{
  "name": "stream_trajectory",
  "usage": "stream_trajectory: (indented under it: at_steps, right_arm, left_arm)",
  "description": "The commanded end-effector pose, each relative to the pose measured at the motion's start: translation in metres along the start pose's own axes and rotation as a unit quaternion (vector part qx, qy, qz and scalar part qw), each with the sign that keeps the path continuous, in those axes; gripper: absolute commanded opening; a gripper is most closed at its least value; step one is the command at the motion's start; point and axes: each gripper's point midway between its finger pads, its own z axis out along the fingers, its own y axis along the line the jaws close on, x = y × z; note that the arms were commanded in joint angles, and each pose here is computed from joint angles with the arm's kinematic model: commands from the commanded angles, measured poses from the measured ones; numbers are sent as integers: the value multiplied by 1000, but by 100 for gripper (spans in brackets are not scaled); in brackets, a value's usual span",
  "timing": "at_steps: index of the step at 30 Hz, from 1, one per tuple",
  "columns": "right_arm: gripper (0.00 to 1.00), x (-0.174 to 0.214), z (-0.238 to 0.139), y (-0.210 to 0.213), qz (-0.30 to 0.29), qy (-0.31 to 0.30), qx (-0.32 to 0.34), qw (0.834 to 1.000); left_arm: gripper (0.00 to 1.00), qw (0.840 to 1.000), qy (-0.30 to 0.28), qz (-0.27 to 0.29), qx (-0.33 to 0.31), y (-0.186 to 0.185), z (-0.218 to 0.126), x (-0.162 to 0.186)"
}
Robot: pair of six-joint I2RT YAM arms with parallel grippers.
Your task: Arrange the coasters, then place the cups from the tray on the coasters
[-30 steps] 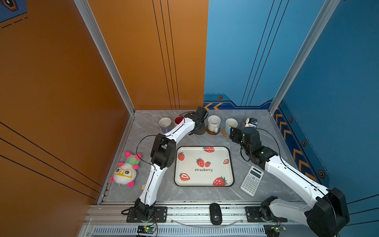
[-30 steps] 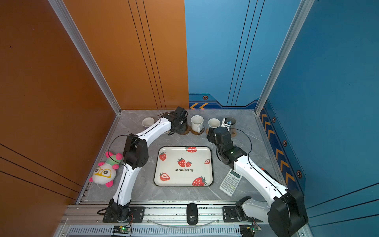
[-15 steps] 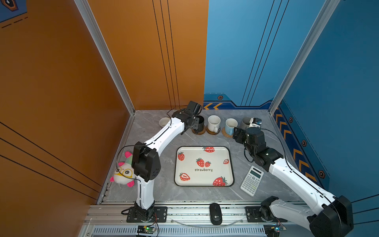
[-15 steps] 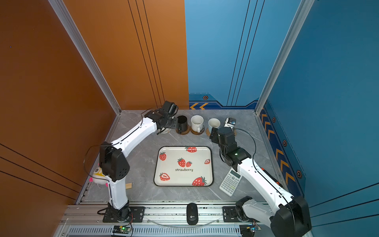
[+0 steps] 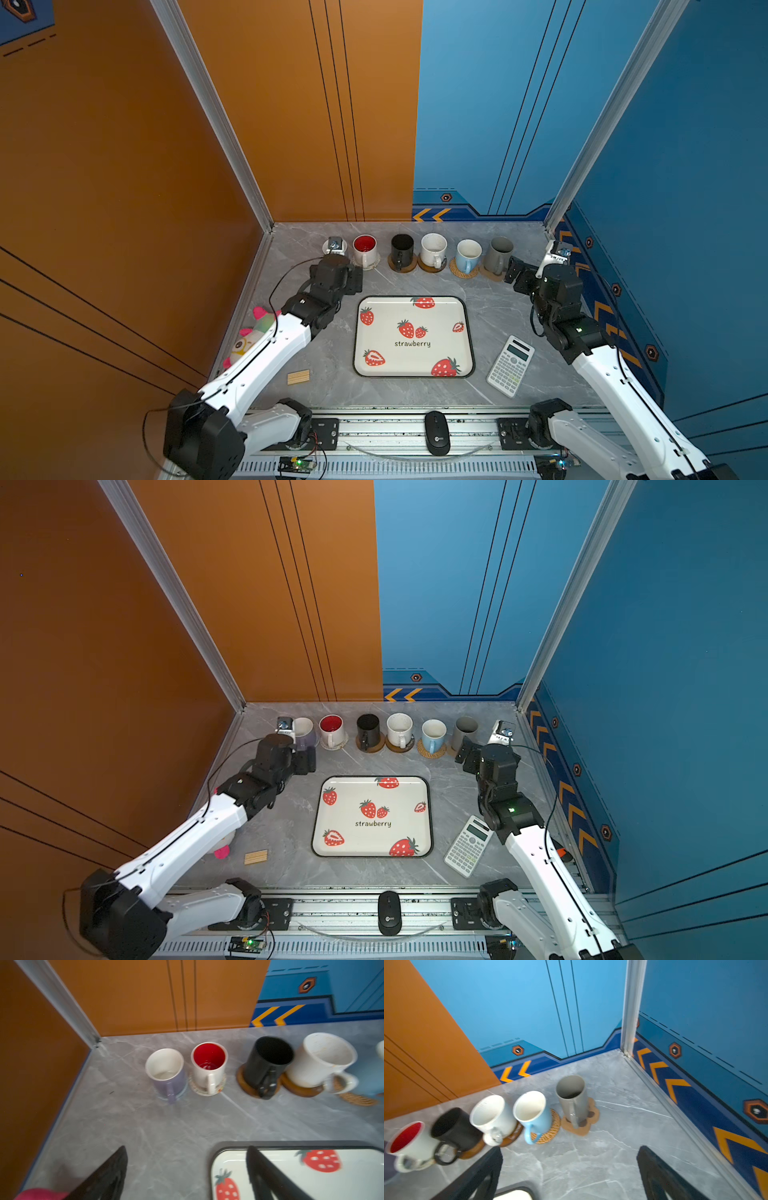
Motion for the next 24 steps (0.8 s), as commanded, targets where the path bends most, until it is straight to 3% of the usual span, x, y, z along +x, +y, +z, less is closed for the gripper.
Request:
stream_trajectory:
  at_steps: [1, 7, 11, 16, 24]
  right_arm:
    - [100, 39, 23, -27, -62, 29, 49, 996]
    - [100, 83, 69, -42, -42, -1, 48, 998]
    - [100, 106, 90, -40, -71, -1, 45, 996]
    - [100, 114, 100, -35, -90, -16, 41, 995]
    - [100, 133, 112, -31, -93, -37, 20, 995]
  left_arm:
    - [98, 993, -98, -30, -64, 40, -9, -11]
    - [98, 984, -125, -27, -125, 75, -2, 31]
    - [98, 980, -122, -14, -158, 92, 15, 59]
    - [98, 983, -96, 6, -154, 97, 40, 82]
    - [98, 985, -109, -4, -132, 100, 65, 93]
